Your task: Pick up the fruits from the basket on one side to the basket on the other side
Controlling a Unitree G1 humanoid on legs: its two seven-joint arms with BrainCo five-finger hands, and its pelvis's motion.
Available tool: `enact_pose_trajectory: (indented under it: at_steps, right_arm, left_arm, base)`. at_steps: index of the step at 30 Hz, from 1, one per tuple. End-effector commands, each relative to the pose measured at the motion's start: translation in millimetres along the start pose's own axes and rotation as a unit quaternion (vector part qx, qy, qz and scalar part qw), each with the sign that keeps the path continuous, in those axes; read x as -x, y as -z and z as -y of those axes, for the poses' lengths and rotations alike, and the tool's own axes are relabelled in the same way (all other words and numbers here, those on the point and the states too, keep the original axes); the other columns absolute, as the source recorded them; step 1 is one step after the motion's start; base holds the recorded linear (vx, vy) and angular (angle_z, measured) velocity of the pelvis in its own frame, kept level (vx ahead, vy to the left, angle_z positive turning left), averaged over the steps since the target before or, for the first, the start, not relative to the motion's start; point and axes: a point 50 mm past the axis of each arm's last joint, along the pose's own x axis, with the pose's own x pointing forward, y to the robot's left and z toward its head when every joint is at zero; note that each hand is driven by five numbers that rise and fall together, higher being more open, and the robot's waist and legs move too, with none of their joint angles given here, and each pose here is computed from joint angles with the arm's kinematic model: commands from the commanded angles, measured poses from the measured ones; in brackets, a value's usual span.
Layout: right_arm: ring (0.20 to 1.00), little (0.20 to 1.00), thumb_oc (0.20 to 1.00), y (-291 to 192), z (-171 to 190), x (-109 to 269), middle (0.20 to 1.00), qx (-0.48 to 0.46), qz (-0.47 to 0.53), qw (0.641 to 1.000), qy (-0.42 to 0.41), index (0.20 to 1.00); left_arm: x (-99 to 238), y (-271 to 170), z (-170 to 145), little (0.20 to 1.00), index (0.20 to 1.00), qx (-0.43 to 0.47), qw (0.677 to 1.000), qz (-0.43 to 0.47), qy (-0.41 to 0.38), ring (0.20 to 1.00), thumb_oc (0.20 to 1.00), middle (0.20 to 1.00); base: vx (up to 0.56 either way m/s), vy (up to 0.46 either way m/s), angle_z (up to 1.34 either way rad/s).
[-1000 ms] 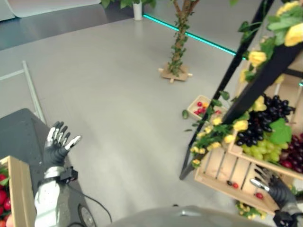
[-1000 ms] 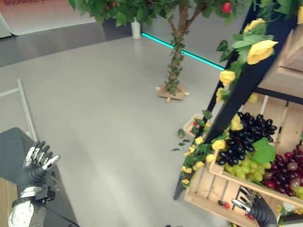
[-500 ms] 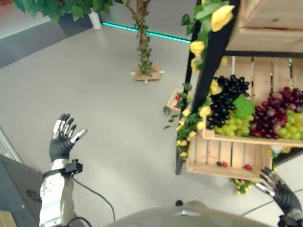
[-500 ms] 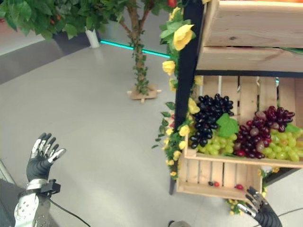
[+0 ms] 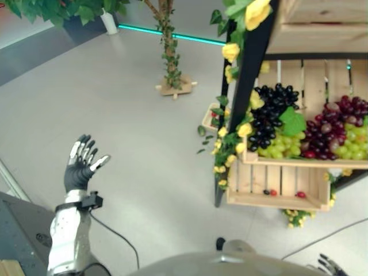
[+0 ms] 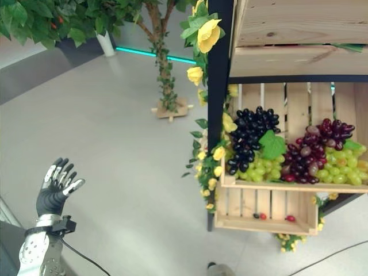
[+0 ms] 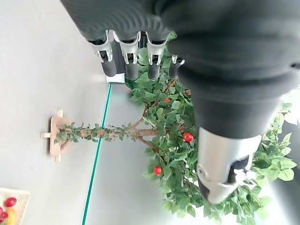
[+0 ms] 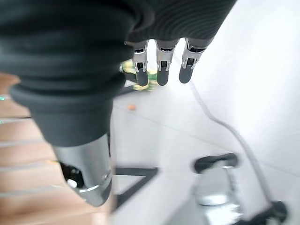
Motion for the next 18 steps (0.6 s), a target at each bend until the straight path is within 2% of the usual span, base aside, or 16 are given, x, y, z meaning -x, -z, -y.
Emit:
enact_pose_trajectory:
  at_steps: [1, 18]
  right_arm:
    - [1.0, 1.0, 1.0, -20, -12, -15, 1.0, 0.025, 0.031, 0.999, -0.009, 1.0]
    - [1.0, 1.0, 1.0, -45, -73, -52, 1.0, 0.095, 0.02, 0.994, -0.055, 1.0]
  left_arm:
    - [-14, -24, 2, 1.0, 1.0, -0.033, 0.998, 0.055, 0.027, 1.0, 1.0, 1.0]
    - [-27, -30, 37, 1.0, 1.0, -0.009, 0.992, 0.065, 0.105, 1.0, 1.0, 1.0]
  base:
    - [0.03, 0.0, 0.16]
    - [0.05, 0.015, 0.31]
